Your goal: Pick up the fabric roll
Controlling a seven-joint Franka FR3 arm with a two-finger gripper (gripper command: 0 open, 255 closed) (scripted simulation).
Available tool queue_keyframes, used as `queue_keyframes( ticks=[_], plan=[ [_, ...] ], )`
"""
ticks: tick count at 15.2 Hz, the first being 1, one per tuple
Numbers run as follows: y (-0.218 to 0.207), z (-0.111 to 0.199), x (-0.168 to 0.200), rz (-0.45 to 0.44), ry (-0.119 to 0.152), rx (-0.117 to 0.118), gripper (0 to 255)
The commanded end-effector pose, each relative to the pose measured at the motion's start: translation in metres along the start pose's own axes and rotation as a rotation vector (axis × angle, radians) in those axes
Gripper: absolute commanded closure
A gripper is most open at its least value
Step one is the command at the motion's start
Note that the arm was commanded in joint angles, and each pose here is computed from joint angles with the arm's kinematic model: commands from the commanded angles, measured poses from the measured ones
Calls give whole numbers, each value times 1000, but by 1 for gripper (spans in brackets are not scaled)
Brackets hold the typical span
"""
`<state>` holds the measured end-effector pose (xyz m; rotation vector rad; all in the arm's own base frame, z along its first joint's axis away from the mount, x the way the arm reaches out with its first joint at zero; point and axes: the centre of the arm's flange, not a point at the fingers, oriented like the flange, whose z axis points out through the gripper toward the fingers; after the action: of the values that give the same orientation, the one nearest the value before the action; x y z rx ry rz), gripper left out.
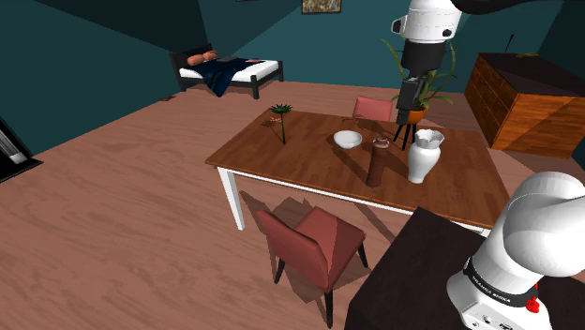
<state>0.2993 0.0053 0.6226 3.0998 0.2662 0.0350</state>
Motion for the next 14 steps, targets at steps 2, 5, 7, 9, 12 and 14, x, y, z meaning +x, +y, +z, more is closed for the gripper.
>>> queue_keyframes(
  ticks=[2, 5, 7, 9, 12, 14],
  plan=[
    [11, 7, 3, -3, -2, 1, 0],
    [45, 27, 12, -13, -10, 4, 0],
    [67, 41, 18, -19, -14, 6, 0],
    [89, 54, 25, -25, -19, 8, 0],
    [122, 75, 34, -35, -26, 12, 0],
    [145, 89, 41, -41, -31, 14, 0]
  ],
)
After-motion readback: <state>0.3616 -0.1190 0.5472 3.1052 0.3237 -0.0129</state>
